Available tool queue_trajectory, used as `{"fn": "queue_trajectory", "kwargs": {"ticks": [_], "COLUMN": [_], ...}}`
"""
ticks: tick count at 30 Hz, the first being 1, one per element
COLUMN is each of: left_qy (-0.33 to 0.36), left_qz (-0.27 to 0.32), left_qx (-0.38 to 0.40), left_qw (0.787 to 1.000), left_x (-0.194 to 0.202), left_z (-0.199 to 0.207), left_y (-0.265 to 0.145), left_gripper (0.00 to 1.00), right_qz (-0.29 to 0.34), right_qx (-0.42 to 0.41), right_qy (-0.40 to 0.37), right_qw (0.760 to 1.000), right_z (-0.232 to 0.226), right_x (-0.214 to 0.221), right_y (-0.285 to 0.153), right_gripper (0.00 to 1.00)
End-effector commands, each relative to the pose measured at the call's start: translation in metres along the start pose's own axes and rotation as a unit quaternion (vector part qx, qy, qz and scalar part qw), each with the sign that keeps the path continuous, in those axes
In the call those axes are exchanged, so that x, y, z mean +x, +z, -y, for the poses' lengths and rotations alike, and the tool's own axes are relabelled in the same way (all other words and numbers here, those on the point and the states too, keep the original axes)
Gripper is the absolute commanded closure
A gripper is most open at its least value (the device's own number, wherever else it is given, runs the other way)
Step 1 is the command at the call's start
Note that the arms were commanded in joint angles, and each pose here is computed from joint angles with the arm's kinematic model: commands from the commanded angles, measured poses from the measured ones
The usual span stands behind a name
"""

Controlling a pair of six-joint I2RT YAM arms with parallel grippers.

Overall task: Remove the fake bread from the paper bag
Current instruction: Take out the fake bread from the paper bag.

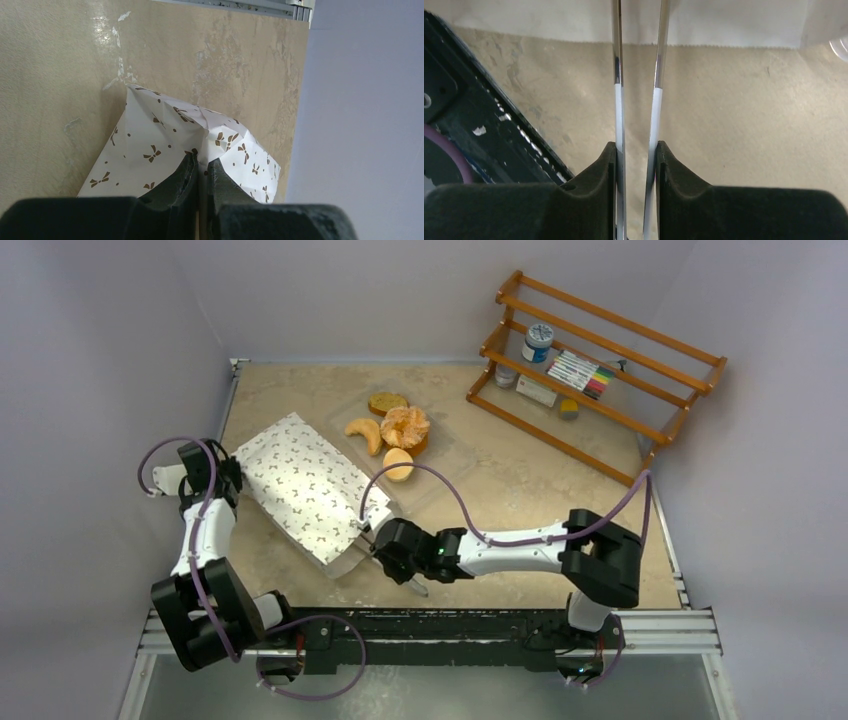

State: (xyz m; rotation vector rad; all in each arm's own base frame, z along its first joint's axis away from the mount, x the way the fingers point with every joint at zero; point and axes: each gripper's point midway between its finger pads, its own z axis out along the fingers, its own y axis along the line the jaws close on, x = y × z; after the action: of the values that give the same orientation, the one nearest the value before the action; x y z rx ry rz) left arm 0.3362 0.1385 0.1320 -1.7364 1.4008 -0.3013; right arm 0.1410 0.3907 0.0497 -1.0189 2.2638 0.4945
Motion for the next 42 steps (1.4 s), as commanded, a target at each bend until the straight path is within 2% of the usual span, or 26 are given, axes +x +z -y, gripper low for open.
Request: {"fn": "queue_trajectory", "kwargs": {"ticks": [1,18,24,27,28,38,42], "left_qy": [-0.041,-0.093,-0.099,-0.105,-0.106,-0.101,-0.105], "left_qz": [0.047,0.094,0.081,0.079,0.080,0.060,0.057], "left_qx": [0.063,0.045,0.046,0.047,0.049,0.064,0.061], "left_qw": [0.996,0.990,0.991,0.990,0.990,0.991,0.991], "left_x": [-0.027,-0.043,-0.036,-0.034,-0.035,-0.032,-0.029], "left_z": [0.045,0.043,0.040,0.035,0.036,0.052,0.042], "left_y": [-0.004,0.012,0.022,0.020,0.019,0.009,0.007], "left_gripper": [1.00,1.00,1.00,1.00,1.00,1.00,1.00], "right_qz": [0.002,0.010,-0.002,-0.009,0.007,0.066,0.030], "right_qx": [0.006,0.026,0.040,0.056,0.050,0.070,0.083], "right_qy": [0.019,0.084,0.084,0.068,0.068,0.024,0.019], "right_qw": [1.000,0.996,0.996,0.996,0.996,0.995,0.996], "right_z": [0.005,0.027,0.030,0.030,0.023,0.013,0.028], "right_x": [0.002,0.026,0.030,0.019,-0.001,-0.097,-0.110], "right_y": [-0.026,-0.117,-0.115,-0.110,-0.114,-0.107,-0.080], "right_gripper": [1.00,1.00,1.00,1.00,1.00,1.00,1.00]}}
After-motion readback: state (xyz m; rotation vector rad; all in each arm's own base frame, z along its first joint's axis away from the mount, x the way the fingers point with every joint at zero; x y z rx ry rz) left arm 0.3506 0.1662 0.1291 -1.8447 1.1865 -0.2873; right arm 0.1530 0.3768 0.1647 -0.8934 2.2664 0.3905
